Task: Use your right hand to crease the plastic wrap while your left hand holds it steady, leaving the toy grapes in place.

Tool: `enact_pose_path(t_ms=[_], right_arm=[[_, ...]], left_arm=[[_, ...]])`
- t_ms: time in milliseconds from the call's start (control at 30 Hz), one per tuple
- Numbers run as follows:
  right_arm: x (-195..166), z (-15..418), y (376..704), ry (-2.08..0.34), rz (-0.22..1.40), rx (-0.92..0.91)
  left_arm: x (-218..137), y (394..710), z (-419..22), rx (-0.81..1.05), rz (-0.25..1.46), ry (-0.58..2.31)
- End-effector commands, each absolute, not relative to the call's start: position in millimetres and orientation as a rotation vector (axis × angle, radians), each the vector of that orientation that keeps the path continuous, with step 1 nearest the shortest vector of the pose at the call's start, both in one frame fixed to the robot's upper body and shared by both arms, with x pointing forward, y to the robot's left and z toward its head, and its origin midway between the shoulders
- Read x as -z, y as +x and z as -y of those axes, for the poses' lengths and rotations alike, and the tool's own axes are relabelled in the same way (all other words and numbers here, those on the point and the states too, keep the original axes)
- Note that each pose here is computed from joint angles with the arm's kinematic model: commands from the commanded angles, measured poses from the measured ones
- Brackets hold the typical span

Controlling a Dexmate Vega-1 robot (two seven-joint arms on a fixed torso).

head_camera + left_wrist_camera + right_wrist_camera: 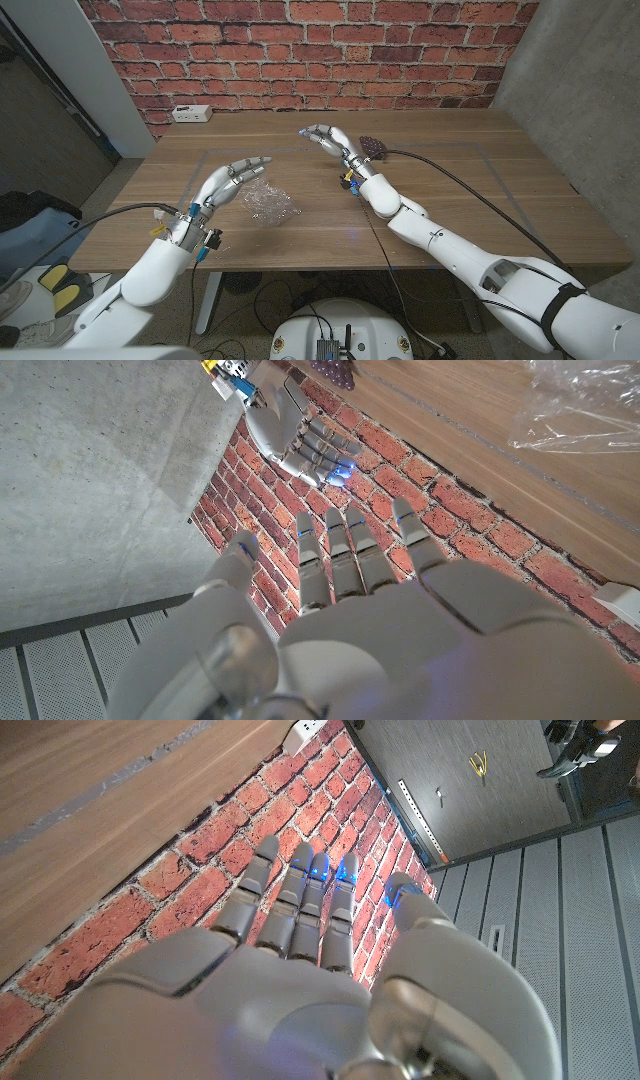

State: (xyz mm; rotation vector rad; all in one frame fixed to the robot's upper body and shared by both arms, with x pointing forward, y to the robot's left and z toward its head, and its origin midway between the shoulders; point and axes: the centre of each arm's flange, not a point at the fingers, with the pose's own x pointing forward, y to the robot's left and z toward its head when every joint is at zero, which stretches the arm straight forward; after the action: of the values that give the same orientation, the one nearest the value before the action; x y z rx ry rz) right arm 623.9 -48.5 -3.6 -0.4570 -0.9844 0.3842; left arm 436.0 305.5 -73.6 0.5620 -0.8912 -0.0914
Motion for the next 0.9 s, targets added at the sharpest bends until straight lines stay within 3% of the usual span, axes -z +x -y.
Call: enact_pose_path(t_ms=[33, 900], right_arm=[[4.7, 72.3, 618.0, -0.385, 0.980, -0.297], [14.6, 99.0, 600.2, -0.329, 0.954, -0.081]], left_arm=[[65.6, 450.6, -310.2, 0.091, 0.902, 0.513], [32.9, 502.8, -341.0, 0.239, 0.918, 0.495]])
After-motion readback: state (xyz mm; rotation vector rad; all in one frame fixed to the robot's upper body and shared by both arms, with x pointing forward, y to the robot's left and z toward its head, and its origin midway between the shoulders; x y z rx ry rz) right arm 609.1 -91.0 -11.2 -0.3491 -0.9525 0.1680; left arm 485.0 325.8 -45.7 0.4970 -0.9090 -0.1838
